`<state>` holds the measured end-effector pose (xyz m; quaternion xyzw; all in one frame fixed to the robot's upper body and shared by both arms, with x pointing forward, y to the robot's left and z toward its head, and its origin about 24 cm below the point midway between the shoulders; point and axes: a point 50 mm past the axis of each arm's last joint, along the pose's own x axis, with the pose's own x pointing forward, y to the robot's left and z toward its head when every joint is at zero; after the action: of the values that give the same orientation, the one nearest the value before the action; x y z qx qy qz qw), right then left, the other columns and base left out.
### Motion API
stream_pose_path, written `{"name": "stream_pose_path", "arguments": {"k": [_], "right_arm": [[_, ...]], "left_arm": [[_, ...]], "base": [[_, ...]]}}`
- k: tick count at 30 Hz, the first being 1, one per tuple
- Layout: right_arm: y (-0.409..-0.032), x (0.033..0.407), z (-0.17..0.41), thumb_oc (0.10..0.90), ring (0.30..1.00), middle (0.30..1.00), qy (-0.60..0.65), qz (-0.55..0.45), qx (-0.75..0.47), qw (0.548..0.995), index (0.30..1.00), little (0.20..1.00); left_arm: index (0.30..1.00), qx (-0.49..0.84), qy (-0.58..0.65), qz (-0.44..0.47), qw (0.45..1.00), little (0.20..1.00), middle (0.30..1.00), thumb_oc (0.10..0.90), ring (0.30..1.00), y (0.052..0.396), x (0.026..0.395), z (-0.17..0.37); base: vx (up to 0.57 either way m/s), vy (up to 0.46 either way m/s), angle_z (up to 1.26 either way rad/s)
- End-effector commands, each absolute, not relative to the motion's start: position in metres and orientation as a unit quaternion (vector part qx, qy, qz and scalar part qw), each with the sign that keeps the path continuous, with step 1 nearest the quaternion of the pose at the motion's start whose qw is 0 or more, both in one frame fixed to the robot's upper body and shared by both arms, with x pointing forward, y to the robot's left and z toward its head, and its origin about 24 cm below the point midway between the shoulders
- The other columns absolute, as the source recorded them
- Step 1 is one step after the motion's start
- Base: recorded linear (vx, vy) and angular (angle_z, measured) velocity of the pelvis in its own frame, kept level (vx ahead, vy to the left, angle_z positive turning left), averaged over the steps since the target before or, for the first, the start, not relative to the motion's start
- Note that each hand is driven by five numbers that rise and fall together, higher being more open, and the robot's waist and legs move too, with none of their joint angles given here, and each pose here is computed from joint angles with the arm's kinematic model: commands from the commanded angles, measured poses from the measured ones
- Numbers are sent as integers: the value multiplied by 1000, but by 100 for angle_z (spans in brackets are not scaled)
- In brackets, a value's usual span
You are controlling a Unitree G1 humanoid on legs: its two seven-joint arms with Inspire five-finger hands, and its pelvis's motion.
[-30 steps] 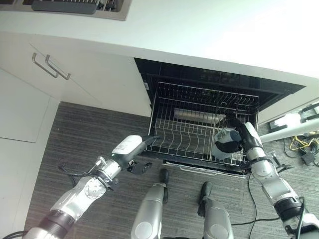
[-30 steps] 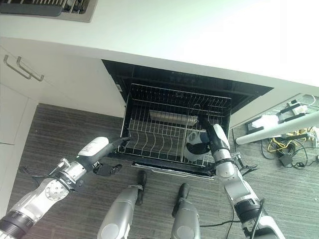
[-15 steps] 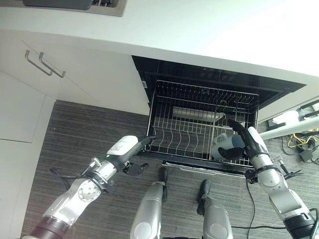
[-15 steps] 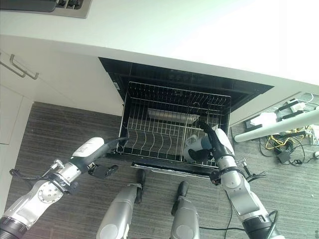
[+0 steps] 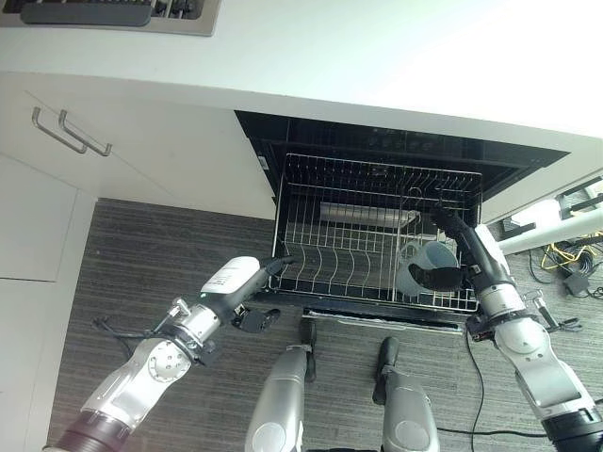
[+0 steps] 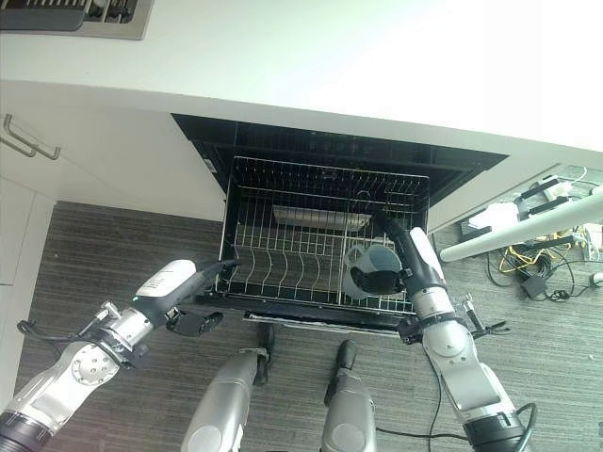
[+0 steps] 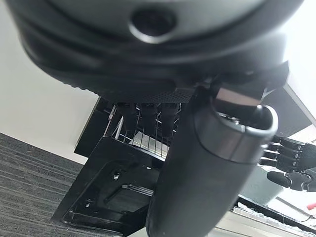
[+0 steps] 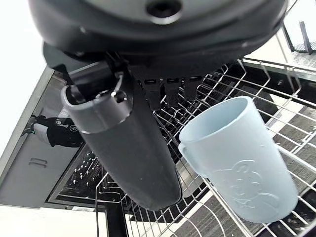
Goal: Place the dishes in the dishwasher.
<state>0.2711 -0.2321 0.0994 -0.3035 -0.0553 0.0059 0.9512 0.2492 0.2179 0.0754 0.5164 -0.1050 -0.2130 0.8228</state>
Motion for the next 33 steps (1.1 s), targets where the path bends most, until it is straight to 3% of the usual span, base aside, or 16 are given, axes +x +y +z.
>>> {"name": "stream_pose_path", "arguments": {"k": [1,5,14,23,31,33], "right_arm": [[-236,270,146,800,900,900,-186,-39,-323,927,900,900],[-236,264,164,800,900,900,-251,-85,-343,901,900,900],[-223,251,179,800,900,900,-317,-52,-267,908,900,900],[-217,214,179,800,900,900,-418,-41,-177,890,900,900],[-220,217,166,800,900,900,-381,-37,-65,921,900,900],[-220,213,158,800,900,900,-374,-36,-41,926,900,900]], "left_arm": [[900,481,-170,-210,834,900,900,800,900,201,242,89],[900,478,-170,-210,836,900,900,800,900,199,242,89],[900,464,-168,-202,846,900,900,800,900,198,239,87],[900,433,-150,-134,879,900,900,800,900,200,227,57],[900,349,-142,0,926,900,900,800,900,221,235,64],[900,283,-117,75,949,900,900,800,900,239,231,64]], "base": [[0,0,0],[-4,43,0],[-10,49,-3],[75,217,-36],[25,228,11],[99,170,24]]}}
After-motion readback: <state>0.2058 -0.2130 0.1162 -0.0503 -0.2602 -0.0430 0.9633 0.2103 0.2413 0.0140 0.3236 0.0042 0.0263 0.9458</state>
